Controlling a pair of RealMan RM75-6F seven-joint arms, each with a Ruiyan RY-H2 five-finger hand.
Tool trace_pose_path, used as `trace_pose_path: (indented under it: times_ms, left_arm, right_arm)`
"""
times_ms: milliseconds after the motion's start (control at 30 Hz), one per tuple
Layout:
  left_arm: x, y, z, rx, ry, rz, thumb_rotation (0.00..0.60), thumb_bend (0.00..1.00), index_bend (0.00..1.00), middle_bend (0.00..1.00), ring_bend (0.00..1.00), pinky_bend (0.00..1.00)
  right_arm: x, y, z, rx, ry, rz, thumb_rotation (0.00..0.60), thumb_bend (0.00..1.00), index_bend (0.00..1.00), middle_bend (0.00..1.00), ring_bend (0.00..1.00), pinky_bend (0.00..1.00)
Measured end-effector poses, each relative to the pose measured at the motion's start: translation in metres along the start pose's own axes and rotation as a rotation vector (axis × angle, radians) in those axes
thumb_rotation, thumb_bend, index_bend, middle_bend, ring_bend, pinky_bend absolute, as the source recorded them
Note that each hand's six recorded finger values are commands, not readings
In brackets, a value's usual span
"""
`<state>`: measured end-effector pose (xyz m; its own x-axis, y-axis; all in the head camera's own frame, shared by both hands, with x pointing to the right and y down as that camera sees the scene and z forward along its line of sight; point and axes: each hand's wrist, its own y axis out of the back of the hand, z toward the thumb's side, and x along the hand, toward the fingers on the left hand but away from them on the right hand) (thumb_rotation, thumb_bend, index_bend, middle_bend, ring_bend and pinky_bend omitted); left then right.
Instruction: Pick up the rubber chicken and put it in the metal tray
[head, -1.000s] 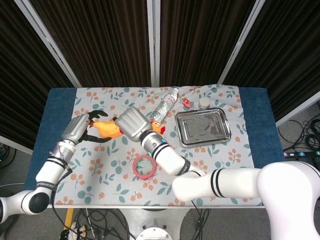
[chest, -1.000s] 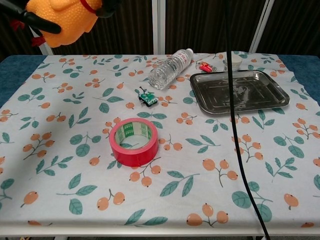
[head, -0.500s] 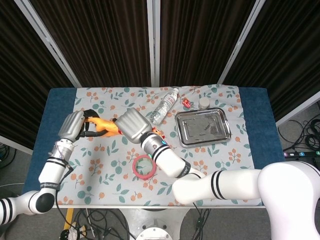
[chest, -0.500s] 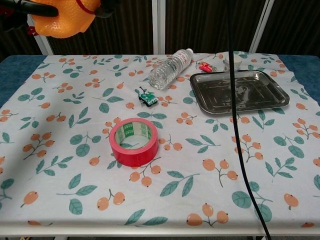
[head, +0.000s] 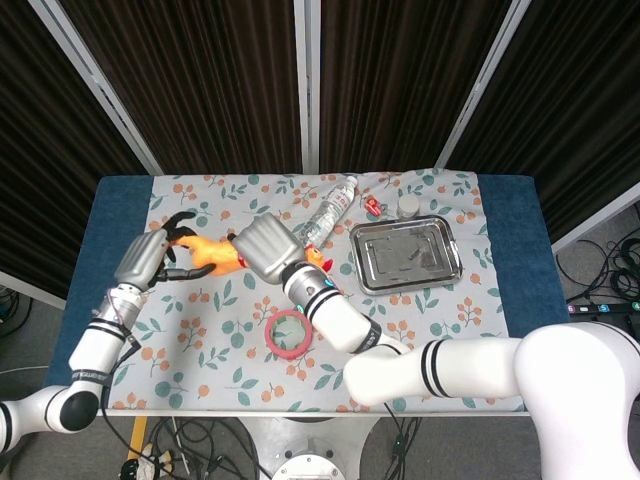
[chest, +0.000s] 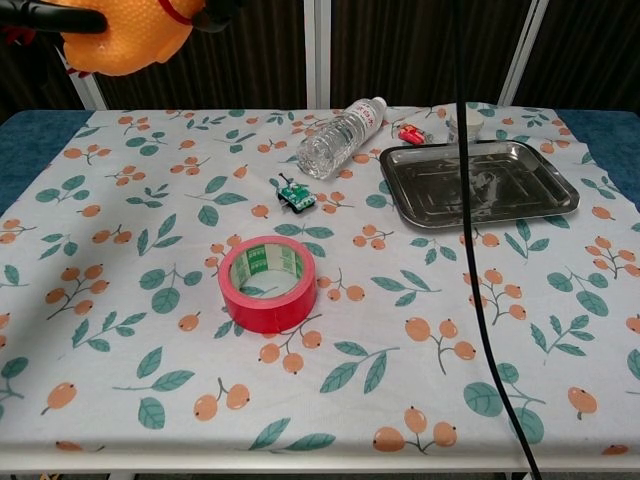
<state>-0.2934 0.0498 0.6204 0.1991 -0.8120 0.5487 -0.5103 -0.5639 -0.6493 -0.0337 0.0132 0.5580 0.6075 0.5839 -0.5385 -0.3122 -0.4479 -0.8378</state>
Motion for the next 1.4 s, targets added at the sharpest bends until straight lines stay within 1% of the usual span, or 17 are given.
trace_pose_path:
  times_ms: [100, 167, 233, 300, 367, 533, 667, 767, 833, 933, 1033, 1167, 1267, 1300, 1333, 1367, 1400]
  left_arm:
    - [0.000, 0.000, 0.000, 0.002, -0.005, 0.004, 0.271, 0.09, 0.17, 0.17, 0.18, 0.48]
    - [-0.001, -0.001, 0.000, 0.003, -0.009, -0.001, 0.311, 0.09, 0.17, 0.16, 0.18, 0.48]
    - [-0.001, -0.001, 0.000, 0.009, -0.013, -0.006, 0.365, 0.08, 0.16, 0.14, 0.17, 0.46]
    - [-0.003, -0.001, 0.000, 0.017, -0.018, -0.010, 0.397, 0.07, 0.15, 0.14, 0.16, 0.45]
    - [-0.004, -0.001, 0.000, 0.023, -0.022, -0.011, 0.414, 0.06, 0.15, 0.13, 0.15, 0.44]
    - [-0.004, -0.002, 0.004, 0.024, -0.033, -0.014, 0.421, 0.06, 0.15, 0.13, 0.15, 0.43]
    - [-0.004, -0.004, 0.009, 0.007, -0.042, -0.033, 0.423, 0.05, 0.15, 0.13, 0.15, 0.43]
    - [-0.003, -0.005, 0.011, 0.013, -0.046, -0.049, 0.424, 0.05, 0.15, 0.14, 0.15, 0.43]
    - [-0.003, -0.006, 0.012, 0.015, -0.044, -0.058, 0.423, 0.05, 0.17, 0.16, 0.15, 0.43]
    - [0.000, -0.007, 0.013, 0.006, -0.037, -0.058, 0.426, 0.05, 0.23, 0.25, 0.19, 0.44]
    - [0.002, -0.006, 0.014, -0.009, -0.034, -0.040, 0.425, 0.04, 0.28, 0.31, 0.23, 0.45]
    - [0.002, -0.005, 0.013, -0.015, -0.025, -0.036, 0.421, 0.04, 0.29, 0.31, 0.24, 0.46]
    - [0.002, -0.004, 0.012, -0.013, -0.019, -0.040, 0.401, 0.04, 0.29, 0.31, 0.24, 0.46]
    - [0.001, -0.004, 0.012, -0.014, -0.018, -0.041, 0.388, 0.05, 0.30, 0.31, 0.24, 0.46]
    - [0.001, -0.003, 0.012, -0.016, -0.017, -0.041, 0.344, 0.07, 0.32, 0.32, 0.24, 0.46]
    - [0.001, -0.002, 0.012, -0.019, -0.017, -0.039, 0.320, 0.08, 0.34, 0.33, 0.25, 0.46]
    - [0.001, -0.002, 0.012, -0.023, -0.018, -0.034, 0.268, 0.14, 0.39, 0.38, 0.29, 0.47]
  right_arm:
    - [-0.001, 0.000, 0.000, 0.000, -0.001, 0.000, 0.600, 0.72, 0.64, 0.58, 0.57, 0.83]
    - [-0.001, -0.001, 0.000, 0.002, -0.001, 0.000, 0.600, 0.72, 0.64, 0.58, 0.57, 0.83]
    - [-0.001, -0.001, -0.001, 0.008, -0.005, 0.001, 0.600, 0.72, 0.64, 0.58, 0.57, 0.83]
    - [-0.001, -0.002, -0.003, 0.013, -0.010, 0.003, 0.600, 0.72, 0.64, 0.58, 0.57, 0.83]
    - [-0.001, -0.003, -0.004, 0.016, -0.014, 0.004, 0.600, 0.72, 0.64, 0.58, 0.57, 0.83]
    - [-0.001, -0.003, -0.003, 0.020, -0.011, 0.002, 0.600, 0.72, 0.64, 0.58, 0.57, 0.84]
    - [-0.002, -0.003, -0.001, 0.022, -0.009, -0.004, 0.600, 0.72, 0.64, 0.58, 0.57, 0.84]
    - [-0.003, -0.003, 0.000, 0.017, -0.007, -0.005, 0.600, 0.73, 0.64, 0.58, 0.57, 0.84]
    - [-0.003, -0.002, 0.001, 0.012, -0.006, -0.007, 0.600, 0.73, 0.64, 0.58, 0.57, 0.84]
    - [-0.002, -0.002, 0.002, 0.012, -0.004, -0.005, 0.600, 0.73, 0.64, 0.58, 0.57, 0.84]
    - [-0.001, -0.002, 0.001, 0.020, -0.008, -0.005, 0.600, 0.73, 0.64, 0.58, 0.57, 0.84]
    - [-0.001, -0.003, -0.001, 0.026, -0.015, -0.001, 0.600, 0.73, 0.64, 0.58, 0.57, 0.84]
    - [-0.001, -0.004, -0.002, 0.034, -0.017, 0.005, 0.600, 0.73, 0.64, 0.58, 0.57, 0.84]
    - [-0.001, -0.005, -0.001, 0.037, -0.017, 0.008, 0.600, 0.73, 0.64, 0.58, 0.57, 0.84]
    - [-0.001, -0.005, -0.001, 0.039, -0.016, 0.011, 0.600, 0.73, 0.64, 0.58, 0.57, 0.84]
    - [-0.001, -0.005, -0.001, 0.039, -0.015, 0.012, 0.600, 0.73, 0.64, 0.58, 0.57, 0.84]
    - [-0.001, -0.005, 0.000, 0.042, -0.013, 0.013, 0.600, 0.73, 0.64, 0.58, 0.57, 0.84]
